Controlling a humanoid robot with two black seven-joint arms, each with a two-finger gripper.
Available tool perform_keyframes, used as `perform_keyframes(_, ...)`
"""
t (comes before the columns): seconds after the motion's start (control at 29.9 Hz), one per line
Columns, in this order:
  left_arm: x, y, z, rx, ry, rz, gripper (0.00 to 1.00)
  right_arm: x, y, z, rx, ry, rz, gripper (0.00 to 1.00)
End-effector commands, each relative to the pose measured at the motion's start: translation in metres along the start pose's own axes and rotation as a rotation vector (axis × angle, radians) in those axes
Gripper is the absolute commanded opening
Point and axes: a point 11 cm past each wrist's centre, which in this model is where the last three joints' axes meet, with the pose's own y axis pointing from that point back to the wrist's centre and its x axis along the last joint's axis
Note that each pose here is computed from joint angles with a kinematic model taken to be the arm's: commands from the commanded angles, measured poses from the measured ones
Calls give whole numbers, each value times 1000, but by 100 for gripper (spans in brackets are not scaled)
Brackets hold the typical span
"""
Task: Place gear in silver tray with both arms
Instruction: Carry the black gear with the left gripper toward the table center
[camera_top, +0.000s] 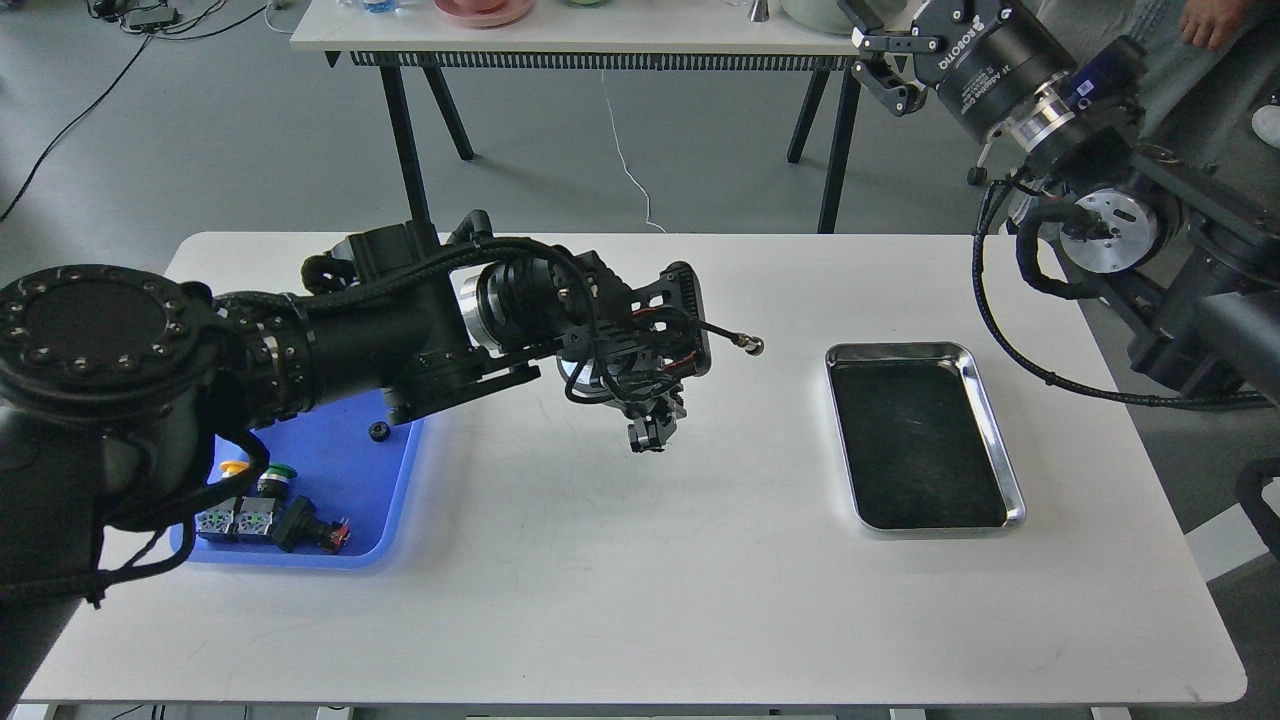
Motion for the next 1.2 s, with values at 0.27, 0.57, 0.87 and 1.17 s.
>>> perform_keyframes(0.27, -13, -21, 42, -108, -24, -18, 11, 8, 7, 7, -15, 2, 24, 100)
perform_keyframes(0.57, 2, -20, 72, -187, -78, 14, 11, 9, 12, 15, -35, -1, 30, 100)
perform_keyframes(0.87, -7, -26, 76, -197, -69, -3, 11, 11, 15, 17, -39, -1, 35, 100)
perform_keyframes(1.17, -3, -25, 69, -181, -71, 40, 11, 13, 18, 21, -47, -6, 41, 100)
